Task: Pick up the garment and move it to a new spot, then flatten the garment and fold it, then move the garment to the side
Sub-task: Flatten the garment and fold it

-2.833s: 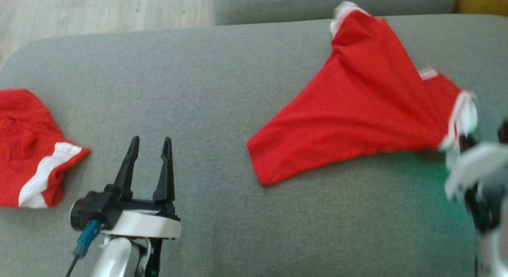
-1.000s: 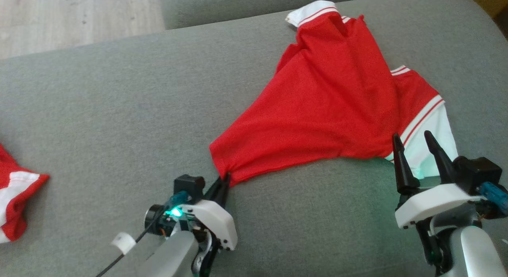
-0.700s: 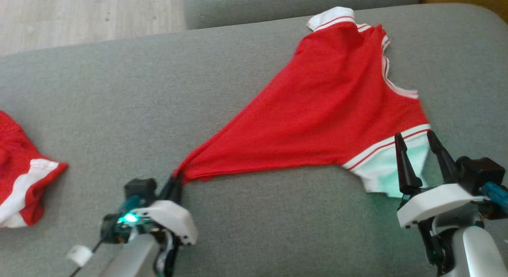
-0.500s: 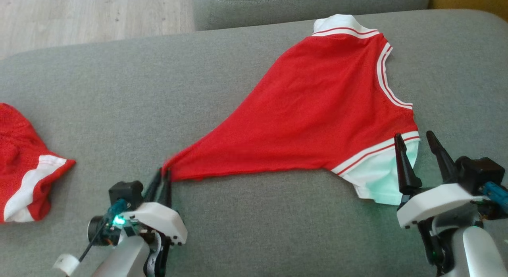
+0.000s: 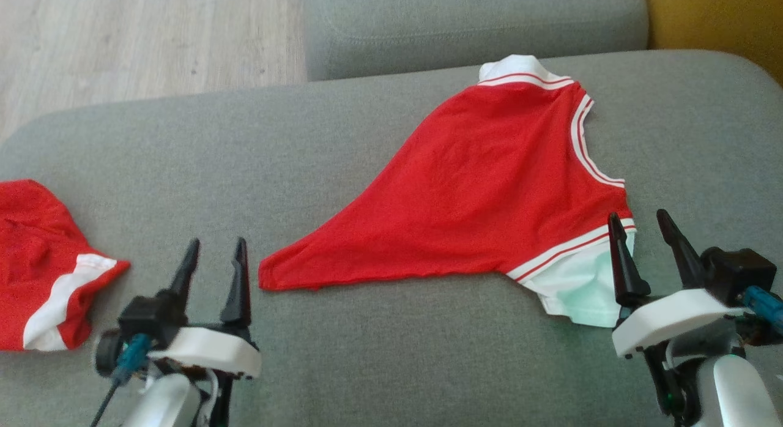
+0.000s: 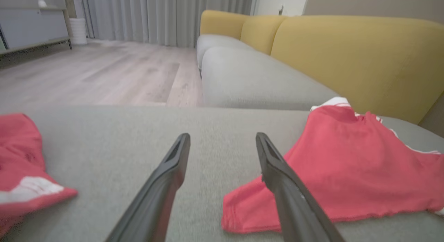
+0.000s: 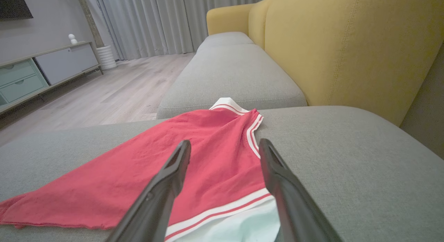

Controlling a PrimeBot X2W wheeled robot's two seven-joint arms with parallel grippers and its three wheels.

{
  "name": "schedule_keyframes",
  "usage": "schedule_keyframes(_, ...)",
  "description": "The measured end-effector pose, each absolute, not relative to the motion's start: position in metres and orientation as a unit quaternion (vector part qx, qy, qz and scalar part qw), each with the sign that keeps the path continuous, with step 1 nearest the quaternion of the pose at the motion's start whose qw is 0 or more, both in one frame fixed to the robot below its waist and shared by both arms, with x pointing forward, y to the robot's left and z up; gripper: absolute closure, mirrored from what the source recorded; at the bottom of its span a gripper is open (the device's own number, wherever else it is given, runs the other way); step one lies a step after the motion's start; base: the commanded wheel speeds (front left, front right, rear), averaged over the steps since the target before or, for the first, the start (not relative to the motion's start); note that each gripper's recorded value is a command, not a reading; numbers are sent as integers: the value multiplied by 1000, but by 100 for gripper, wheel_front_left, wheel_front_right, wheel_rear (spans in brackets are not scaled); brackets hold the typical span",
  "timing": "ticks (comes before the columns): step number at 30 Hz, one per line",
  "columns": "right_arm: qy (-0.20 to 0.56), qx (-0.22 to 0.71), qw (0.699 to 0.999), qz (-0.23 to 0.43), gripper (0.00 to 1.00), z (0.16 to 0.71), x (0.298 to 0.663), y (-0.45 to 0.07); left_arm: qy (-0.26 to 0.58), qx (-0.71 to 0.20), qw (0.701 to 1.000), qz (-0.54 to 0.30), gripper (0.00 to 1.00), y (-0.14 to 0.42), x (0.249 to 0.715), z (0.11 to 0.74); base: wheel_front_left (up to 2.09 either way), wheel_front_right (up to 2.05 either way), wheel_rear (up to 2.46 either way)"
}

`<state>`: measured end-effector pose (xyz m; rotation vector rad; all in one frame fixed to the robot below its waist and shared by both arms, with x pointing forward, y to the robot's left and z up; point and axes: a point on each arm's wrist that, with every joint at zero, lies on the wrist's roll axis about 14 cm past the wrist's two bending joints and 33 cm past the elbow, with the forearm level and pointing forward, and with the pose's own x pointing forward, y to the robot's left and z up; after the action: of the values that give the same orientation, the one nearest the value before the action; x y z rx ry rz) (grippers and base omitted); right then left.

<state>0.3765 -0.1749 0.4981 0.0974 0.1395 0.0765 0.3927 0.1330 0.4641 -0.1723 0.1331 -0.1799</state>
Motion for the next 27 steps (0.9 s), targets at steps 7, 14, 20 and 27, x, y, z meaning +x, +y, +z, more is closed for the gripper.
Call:
schedule_keyframes(7, 64, 41, 996, 40, 0, 501, 365, -173, 14, -72, 995, -60, 0, 158, 381, 492, 0, 0, 0)
schedule_keyframes(14, 71, 39, 996, 44, 0, 496, 361, -170, 26, -74, 995, -56, 0, 161, 372, 483, 0, 0, 0)
schedule_keyframes(20, 73, 39, 996, 45, 0, 494, 362, -170, 28, -74, 995, -54, 0, 160, 373, 482, 0, 0, 0)
schedule_keyframes(27, 82, 39, 995, 46, 0, 488, 364, -169, 44, -79, 994, -63, 0, 151, 374, 473, 0, 0, 0)
